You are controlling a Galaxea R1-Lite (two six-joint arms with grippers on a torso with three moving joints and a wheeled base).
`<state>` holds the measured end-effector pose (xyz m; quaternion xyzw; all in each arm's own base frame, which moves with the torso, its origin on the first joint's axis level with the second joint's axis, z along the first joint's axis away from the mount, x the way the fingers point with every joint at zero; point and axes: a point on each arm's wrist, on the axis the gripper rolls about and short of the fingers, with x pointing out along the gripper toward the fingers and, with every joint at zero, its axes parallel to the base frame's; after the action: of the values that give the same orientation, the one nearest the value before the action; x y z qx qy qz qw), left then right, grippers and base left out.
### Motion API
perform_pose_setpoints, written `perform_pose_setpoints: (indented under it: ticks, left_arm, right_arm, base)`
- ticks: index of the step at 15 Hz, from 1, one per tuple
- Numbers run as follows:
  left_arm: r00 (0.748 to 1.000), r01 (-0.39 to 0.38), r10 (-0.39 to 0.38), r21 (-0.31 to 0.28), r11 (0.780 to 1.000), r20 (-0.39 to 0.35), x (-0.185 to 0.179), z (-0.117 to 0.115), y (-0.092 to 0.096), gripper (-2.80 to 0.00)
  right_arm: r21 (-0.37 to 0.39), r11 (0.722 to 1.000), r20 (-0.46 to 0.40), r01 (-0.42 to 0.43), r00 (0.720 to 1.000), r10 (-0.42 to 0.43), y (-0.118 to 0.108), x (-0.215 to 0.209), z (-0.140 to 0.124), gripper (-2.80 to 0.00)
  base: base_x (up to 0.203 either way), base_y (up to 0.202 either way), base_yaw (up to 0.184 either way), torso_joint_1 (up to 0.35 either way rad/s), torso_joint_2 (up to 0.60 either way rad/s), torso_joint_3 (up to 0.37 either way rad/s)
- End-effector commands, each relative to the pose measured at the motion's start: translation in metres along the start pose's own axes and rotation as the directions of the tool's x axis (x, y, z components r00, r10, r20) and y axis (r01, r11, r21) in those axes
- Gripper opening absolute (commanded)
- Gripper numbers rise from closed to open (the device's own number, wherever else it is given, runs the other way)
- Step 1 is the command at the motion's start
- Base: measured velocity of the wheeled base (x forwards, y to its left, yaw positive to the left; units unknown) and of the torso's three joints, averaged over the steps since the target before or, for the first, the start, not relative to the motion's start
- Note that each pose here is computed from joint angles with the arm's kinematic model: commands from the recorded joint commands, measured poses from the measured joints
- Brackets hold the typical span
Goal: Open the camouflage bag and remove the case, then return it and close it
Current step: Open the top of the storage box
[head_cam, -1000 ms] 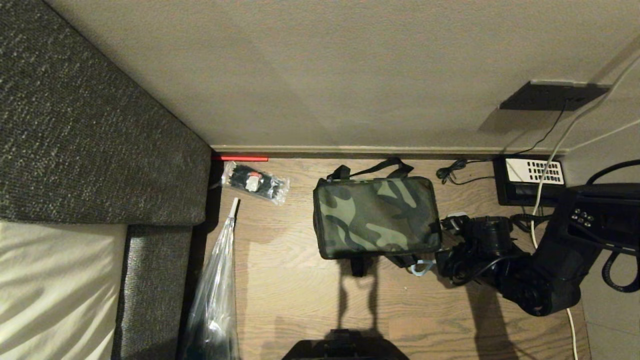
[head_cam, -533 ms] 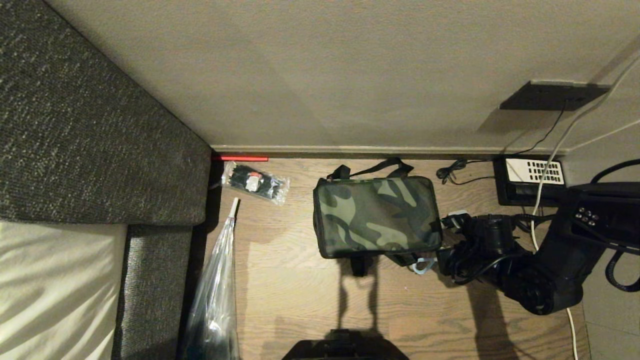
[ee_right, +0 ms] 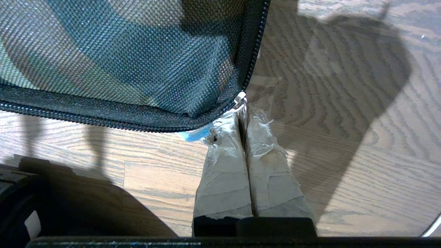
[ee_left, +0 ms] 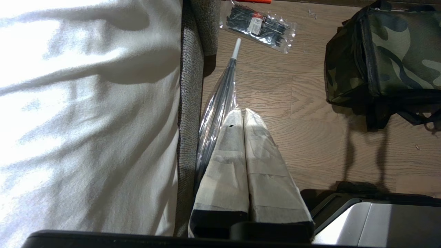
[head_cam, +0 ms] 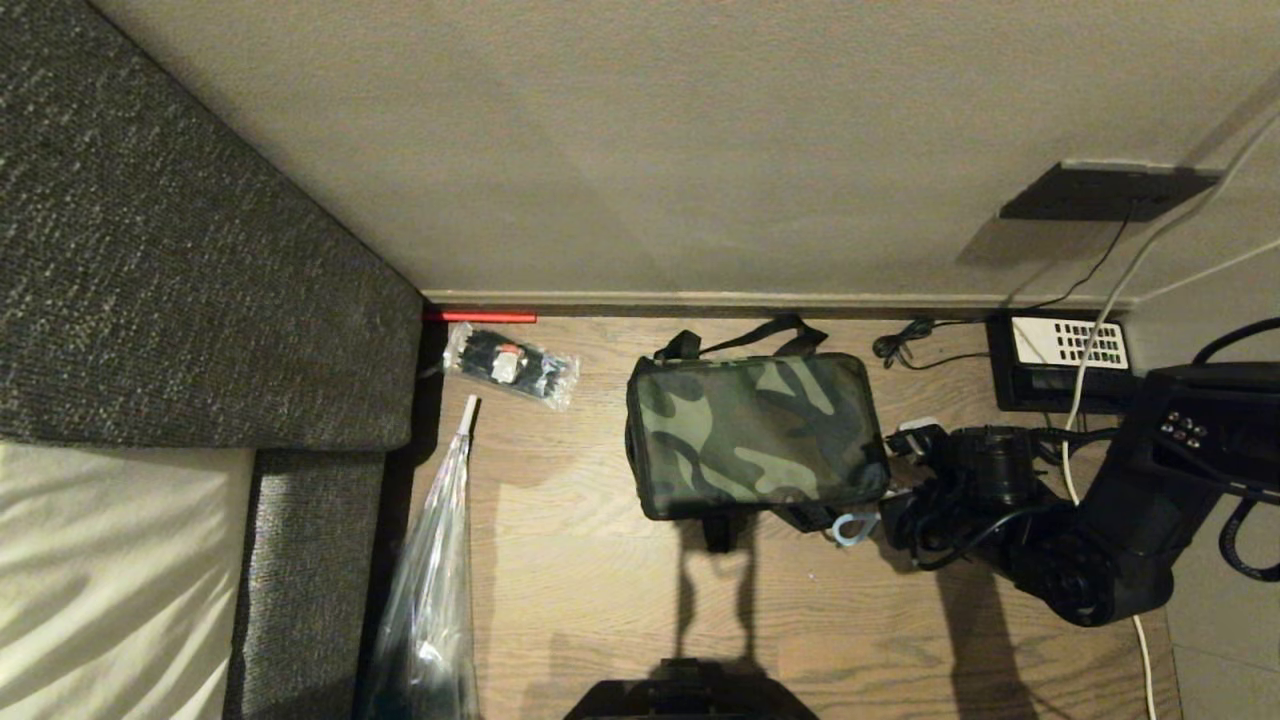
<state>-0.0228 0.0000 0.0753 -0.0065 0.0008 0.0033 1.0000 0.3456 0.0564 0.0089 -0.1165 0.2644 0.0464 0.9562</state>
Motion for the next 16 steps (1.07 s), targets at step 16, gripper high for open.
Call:
perform_pose_setpoints:
  ticks: [16]
  left_arm:
    - [1.0, -0.001, 0.001, -0.001, 1.0, -0.003, 0.0, 0.0, 0.0, -2.8]
  right_arm:
    - [0.003, 1.0, 0.016, 0.009, 1.0, -0.009, -0.004, -0.001, 0.001, -2.8]
  base:
    - [0.0, 0.0, 0.0, 0.0, 0.0, 0.0]
